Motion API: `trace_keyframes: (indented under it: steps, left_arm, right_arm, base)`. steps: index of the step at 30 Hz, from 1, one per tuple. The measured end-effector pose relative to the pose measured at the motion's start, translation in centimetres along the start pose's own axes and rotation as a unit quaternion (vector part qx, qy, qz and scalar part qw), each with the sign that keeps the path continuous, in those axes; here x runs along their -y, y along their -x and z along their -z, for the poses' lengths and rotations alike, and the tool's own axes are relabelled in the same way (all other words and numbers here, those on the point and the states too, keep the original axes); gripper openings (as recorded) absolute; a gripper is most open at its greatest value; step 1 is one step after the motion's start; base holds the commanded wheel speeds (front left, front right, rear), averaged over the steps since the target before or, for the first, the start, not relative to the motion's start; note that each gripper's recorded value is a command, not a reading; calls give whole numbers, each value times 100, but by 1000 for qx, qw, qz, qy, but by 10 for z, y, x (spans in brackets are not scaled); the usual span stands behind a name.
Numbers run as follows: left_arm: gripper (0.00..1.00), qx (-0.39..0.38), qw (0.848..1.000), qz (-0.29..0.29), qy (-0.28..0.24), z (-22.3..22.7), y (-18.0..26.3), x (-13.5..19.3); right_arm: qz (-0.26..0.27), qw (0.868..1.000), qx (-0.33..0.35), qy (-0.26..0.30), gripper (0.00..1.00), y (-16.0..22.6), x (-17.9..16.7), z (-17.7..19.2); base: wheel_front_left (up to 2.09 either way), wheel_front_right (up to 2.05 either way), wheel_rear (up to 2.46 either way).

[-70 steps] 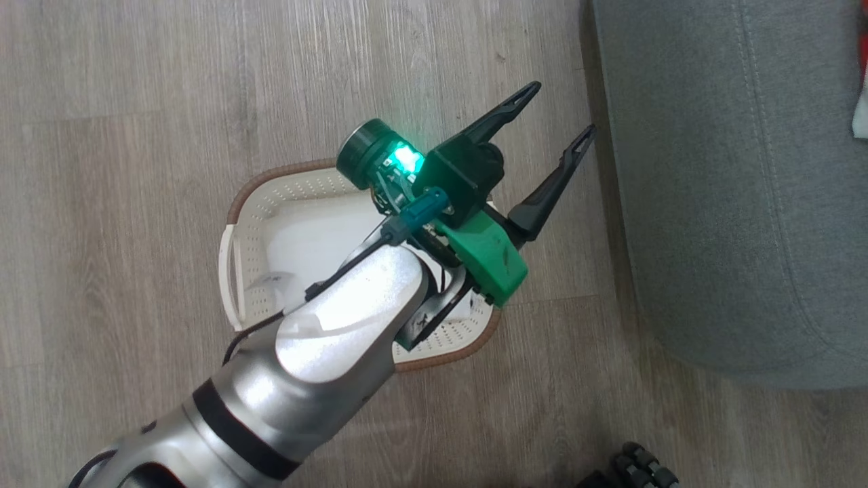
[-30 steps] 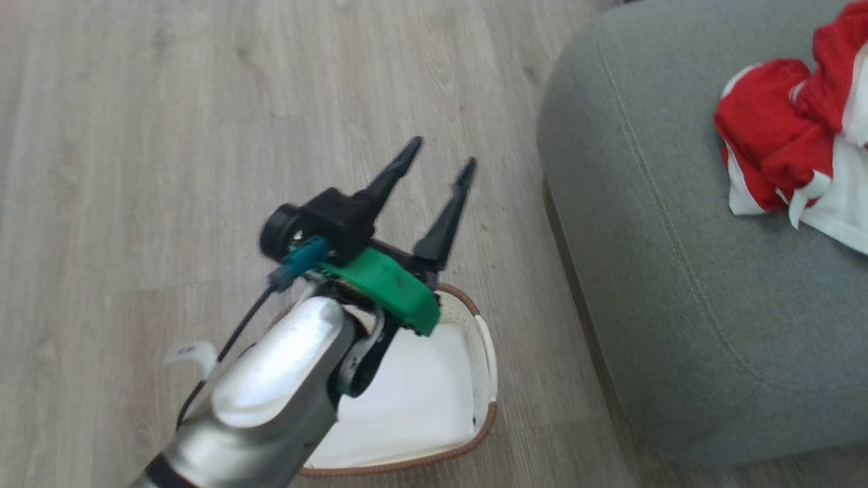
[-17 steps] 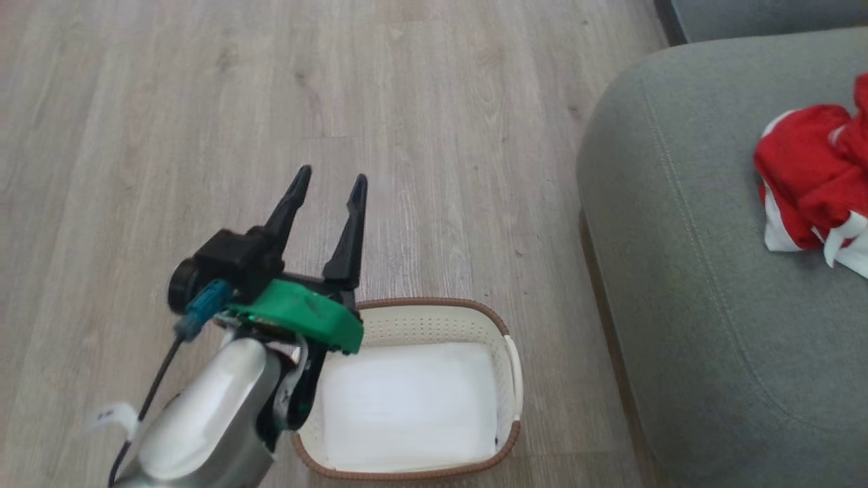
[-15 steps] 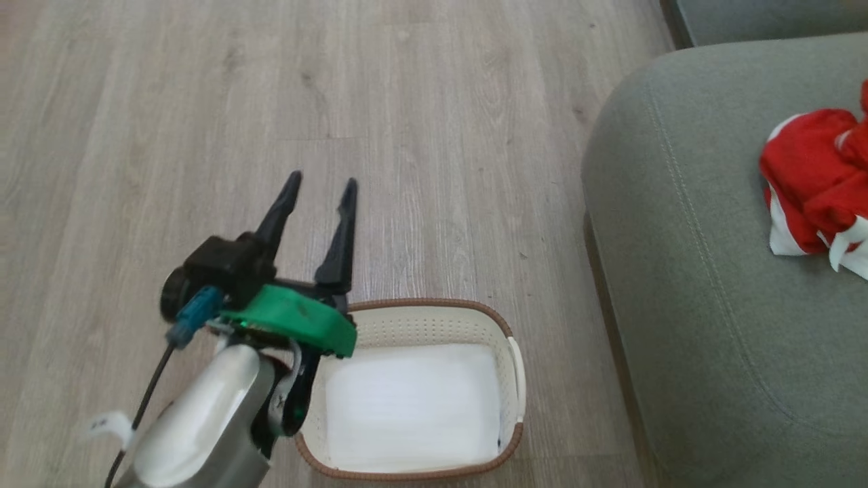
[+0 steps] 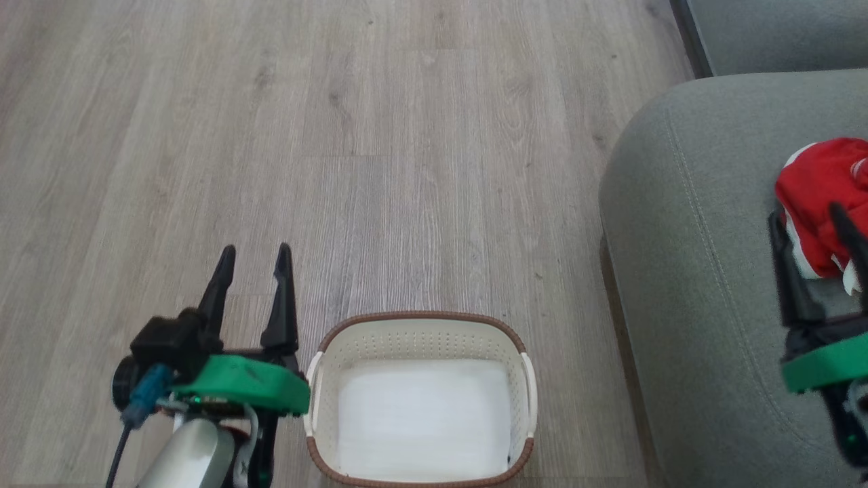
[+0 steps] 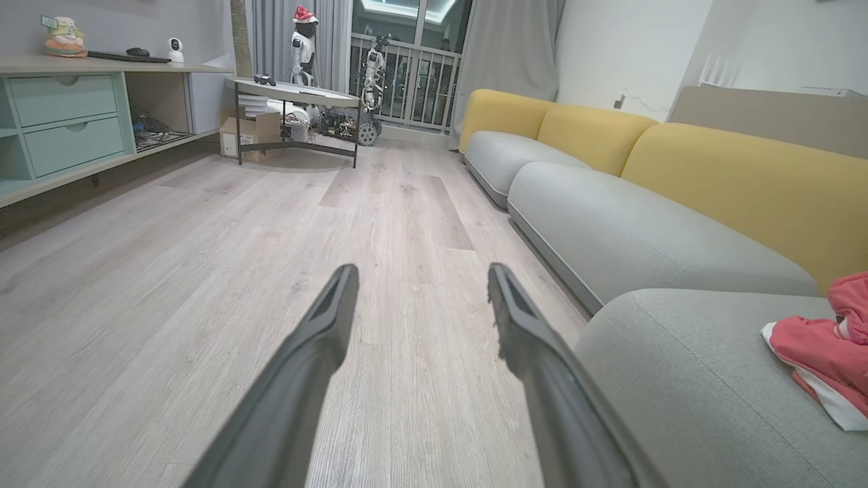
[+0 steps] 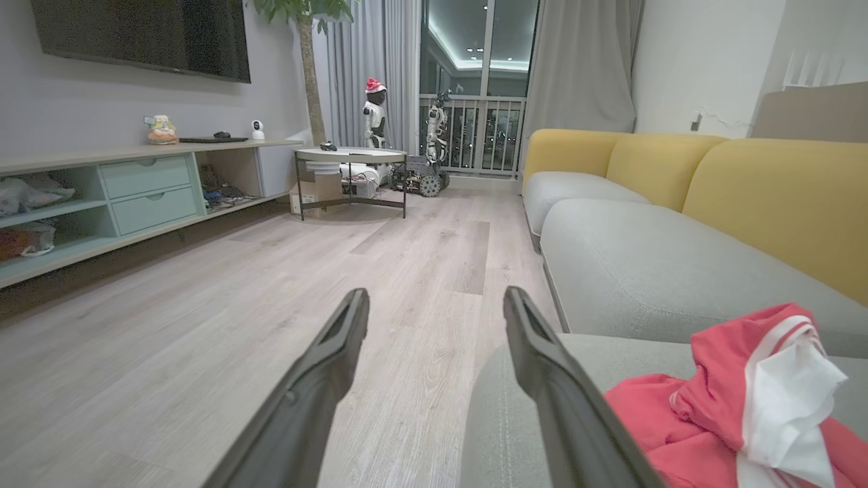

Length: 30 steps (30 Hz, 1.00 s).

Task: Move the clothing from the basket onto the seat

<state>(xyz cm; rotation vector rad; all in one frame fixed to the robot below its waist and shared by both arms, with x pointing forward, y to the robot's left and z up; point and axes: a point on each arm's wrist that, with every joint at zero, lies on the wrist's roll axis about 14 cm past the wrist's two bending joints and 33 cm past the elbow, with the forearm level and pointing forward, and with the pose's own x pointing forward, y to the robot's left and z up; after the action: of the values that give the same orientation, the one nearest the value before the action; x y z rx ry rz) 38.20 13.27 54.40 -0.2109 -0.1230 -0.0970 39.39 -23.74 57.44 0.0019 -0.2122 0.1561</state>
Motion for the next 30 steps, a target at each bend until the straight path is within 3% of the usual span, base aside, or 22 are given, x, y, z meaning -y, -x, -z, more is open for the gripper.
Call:
trace_keyframes:
  steps: [16,30]
  left_arm:
    - [100,-41,999,-19,-8,35,21,-18]
    - [100,-40,999,-15,-13,39,18,-20]
  right_arm:
    - [15,998,-20,-49,100,22,-33,27]
    - [10,998,-26,-51,100,23,-39,31]
  base:
    - [0,0,0]
    - [0,0,0]
